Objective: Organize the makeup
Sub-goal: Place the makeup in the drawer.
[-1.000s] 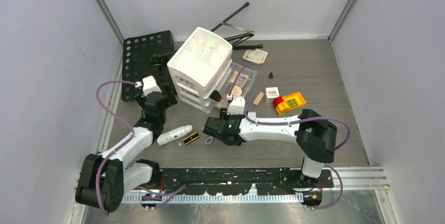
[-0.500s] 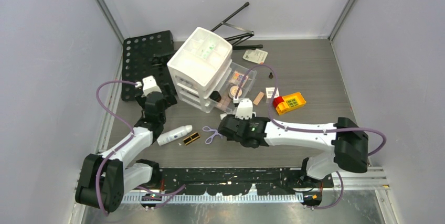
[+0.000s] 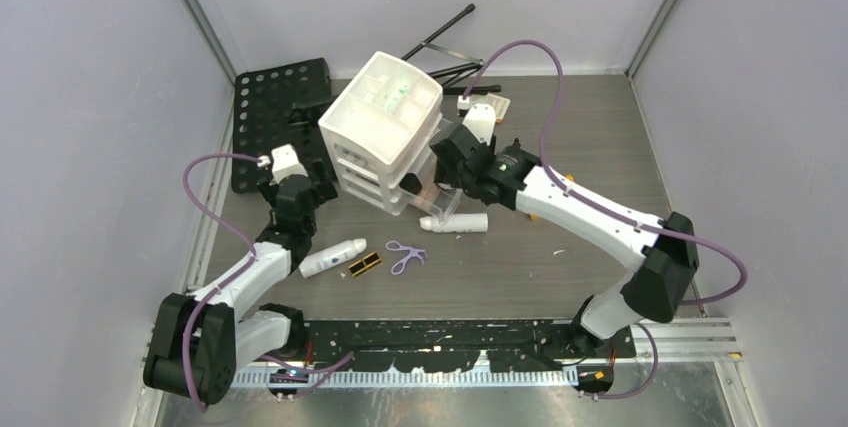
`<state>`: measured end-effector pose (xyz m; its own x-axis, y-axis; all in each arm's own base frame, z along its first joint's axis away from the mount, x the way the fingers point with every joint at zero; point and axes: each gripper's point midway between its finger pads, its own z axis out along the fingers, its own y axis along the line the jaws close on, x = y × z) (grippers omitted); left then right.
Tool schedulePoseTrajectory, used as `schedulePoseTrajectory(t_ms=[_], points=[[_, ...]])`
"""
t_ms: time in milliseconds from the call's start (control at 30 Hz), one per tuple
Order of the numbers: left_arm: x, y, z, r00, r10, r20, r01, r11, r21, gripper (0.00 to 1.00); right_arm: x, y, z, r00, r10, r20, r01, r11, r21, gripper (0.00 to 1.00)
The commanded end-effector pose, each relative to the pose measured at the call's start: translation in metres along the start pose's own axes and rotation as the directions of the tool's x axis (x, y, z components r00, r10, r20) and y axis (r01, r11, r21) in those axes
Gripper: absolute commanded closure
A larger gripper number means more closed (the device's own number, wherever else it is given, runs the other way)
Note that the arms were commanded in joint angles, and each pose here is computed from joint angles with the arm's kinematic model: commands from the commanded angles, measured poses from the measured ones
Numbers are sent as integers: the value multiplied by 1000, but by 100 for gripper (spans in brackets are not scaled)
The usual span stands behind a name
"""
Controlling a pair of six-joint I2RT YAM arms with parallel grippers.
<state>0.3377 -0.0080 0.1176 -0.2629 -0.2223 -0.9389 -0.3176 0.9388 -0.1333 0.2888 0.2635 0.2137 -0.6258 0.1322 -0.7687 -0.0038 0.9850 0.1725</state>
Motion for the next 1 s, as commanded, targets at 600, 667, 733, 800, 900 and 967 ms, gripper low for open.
schedulePoseTrajectory(t_ms=[600,667,733,800,900,967], points=[[-25,-6,1,996,-48,70,48,999,5,4,-65,-7,132,996,-75,55,70,993,96,54],[-24,-6,1,997,-47,69,47,999,5,4,-65,-7,140,996,-65,54,60,994,90,53],[-25,-6,2,996,-48,69,48,999,6,4,-63,-6,149,997,-63,45,59,994,90,53],[-25,-6,1,996,-48,69,48,999,5,4,-62,-4,156,997,-66,47,62,994,88,53],[-25,-6,2,996,-49,70,48,999,6,3,-63,-2,164,996,-71,50,66,994,91,50],[-24,-6,2,997,-48,68,47,999,7,4,-62,-2,167,996,-74,49,69,993,96,44]])
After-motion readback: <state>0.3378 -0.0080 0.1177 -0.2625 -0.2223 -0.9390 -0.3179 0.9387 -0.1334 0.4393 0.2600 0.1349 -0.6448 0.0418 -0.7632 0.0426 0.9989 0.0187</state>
